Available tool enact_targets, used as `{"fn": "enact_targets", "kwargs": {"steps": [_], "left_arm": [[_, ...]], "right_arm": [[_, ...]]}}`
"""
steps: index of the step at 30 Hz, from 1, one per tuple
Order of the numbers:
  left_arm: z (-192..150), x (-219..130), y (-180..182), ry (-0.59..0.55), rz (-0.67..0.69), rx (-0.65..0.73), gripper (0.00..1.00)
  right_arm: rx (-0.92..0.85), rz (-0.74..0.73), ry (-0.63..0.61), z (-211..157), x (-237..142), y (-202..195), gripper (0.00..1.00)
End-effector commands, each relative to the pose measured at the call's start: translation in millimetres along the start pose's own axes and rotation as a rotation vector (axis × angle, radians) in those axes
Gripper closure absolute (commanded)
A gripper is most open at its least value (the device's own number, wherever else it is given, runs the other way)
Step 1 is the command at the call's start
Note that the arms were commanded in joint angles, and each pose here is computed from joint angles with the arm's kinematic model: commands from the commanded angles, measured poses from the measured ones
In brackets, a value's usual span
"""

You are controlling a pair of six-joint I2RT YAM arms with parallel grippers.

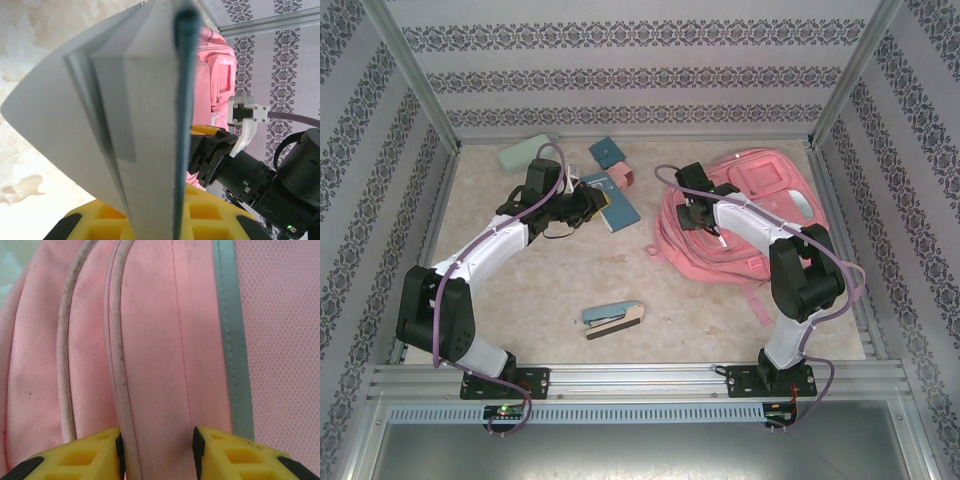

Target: Pack the student bag

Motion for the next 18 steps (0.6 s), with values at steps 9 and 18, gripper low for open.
{"fn": "enact_targets", "kwargs": {"steps": [9, 18], "left_arm": [[4, 3, -17, 0.009, -0.069, 0.042, 1.0], [5, 38, -35, 0.024, -0.125, 0.048, 1.0]], "right_arm": [[-0.002, 0.007, -0.059, 14, -34, -4, 1.0], [0.06, 0.171, -0.308, 83, -139, -4, 1.0]]}}
Point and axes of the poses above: each hand's point on the last joint's axis, 136 mm out from that joint toward the fingers, its own x axis out along the fingers, its own y axis along the line the jaws close on, z = x × y, the point moved 4 cm from there along -x, back along the fingers, and after that the axes turned 2 degrees about x, right-handed, at the moved point
